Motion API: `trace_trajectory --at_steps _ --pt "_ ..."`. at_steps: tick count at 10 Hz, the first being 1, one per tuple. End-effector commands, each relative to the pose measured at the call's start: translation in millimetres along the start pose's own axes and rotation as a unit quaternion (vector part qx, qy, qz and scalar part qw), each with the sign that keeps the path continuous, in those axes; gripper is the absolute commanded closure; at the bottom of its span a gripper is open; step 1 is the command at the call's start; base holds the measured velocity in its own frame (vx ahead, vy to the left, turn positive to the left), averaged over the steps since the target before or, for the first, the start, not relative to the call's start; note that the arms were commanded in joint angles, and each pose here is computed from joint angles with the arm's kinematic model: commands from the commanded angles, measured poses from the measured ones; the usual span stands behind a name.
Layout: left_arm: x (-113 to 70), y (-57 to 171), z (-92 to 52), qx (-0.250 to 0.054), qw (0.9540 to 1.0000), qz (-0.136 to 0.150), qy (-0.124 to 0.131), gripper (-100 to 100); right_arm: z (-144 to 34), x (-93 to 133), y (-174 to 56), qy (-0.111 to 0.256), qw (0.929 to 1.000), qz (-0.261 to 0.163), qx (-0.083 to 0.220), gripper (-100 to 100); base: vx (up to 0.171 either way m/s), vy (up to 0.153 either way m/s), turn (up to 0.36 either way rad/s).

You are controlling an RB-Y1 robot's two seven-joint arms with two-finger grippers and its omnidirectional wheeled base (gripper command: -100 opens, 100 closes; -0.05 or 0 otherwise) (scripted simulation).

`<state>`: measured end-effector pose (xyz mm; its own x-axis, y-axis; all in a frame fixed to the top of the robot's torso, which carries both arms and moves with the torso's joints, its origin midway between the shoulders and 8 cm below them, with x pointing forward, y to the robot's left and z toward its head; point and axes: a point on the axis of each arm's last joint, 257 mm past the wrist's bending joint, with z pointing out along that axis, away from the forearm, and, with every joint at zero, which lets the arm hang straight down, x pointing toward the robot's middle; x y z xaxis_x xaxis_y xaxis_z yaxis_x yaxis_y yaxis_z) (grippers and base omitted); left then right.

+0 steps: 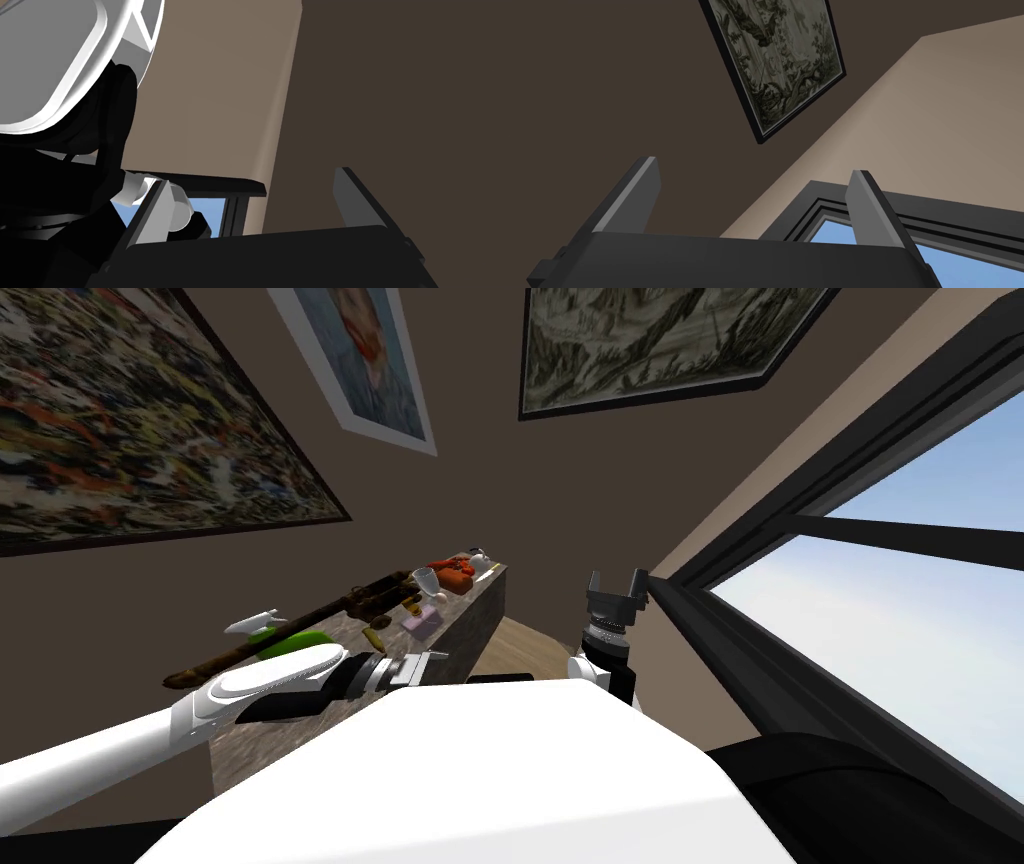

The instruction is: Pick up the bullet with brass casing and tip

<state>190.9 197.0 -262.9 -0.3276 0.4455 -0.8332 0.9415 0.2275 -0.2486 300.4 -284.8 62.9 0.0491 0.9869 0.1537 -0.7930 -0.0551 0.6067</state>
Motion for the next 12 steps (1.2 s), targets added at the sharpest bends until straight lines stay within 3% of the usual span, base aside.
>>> trace_trajectory --at_steps 1,2,3,4,5,6,7,9,10,11,12 --pt "20.0 1 -9.5 0.0 0.9992 0.01 0.039 -100 0.0 0 0 0.0 1.0 0.0 0.0 0 0.01 0.032 -0.147" --pt "42.5 2 -18.7 -0.001 0.9969 0.02 0.076 -100 0.0 0 0 0.0 1.0 0.0 0.0 0 0.015 0.033 -0.302" --pt "47.6 3 -26.0 -0.001 0.9955 0.024 0.091 -100 0.0 0 0 0.0 1.0 0.0 0.0 0 0.007 0.035 -0.145" --pt "69.0 5 -39.4 -0.002 0.9913 0.031 0.128 -100 0.0 0 0 0.0 1.0 0.0 0.0 0 0.009 0.035 -0.231" --pt "73.9 6 -45.2 -0.001 0.9892 0.037 0.142 -100 0.0 0 0 0.0 1.0 0.0 0.0 0 0.007 0.033 -0.147" --pt "95.3 7 -60.7 -0.001 0.9827 0.046 0.179 -100 0.0 0 0 0.0 1.0 0.0 0.0 0 0.013 0.033 -0.251" --pt "98.5 8 -66.5 0.0 0.9804 0.05 0.19 -100 0.0 0 0 0.0 1.0 0.0 0.0 0 0.004 0.039 -0.117" --pt "137.0 11 -104.2 0.001 0.9623 0.067 0.264 -100 0.0 0 0 0.0 1.0 0.0 0.0 0 0.001 0.055 -0.325" --pt "141.8 11 -113.5 0.003 0.9568 0.076 0.281 -100 0.0 0 0 0.0 1.0 0.0 0.0 0 0.001 0.06 -0.116" --pt "158.2 13 -136.5 0.005 0.9447 0.083 0.317 -100 -0.1 0 0 0.0 1.0 0.0 0.0 0 0.009 0.044 -0.214" --pt "158.3 13 -136.6 0.005 0.9446 0.084 0.317 -100 0.0 0 0 0.0 1.0 0.0 0.0 0 0.007 0.039 -0.103"
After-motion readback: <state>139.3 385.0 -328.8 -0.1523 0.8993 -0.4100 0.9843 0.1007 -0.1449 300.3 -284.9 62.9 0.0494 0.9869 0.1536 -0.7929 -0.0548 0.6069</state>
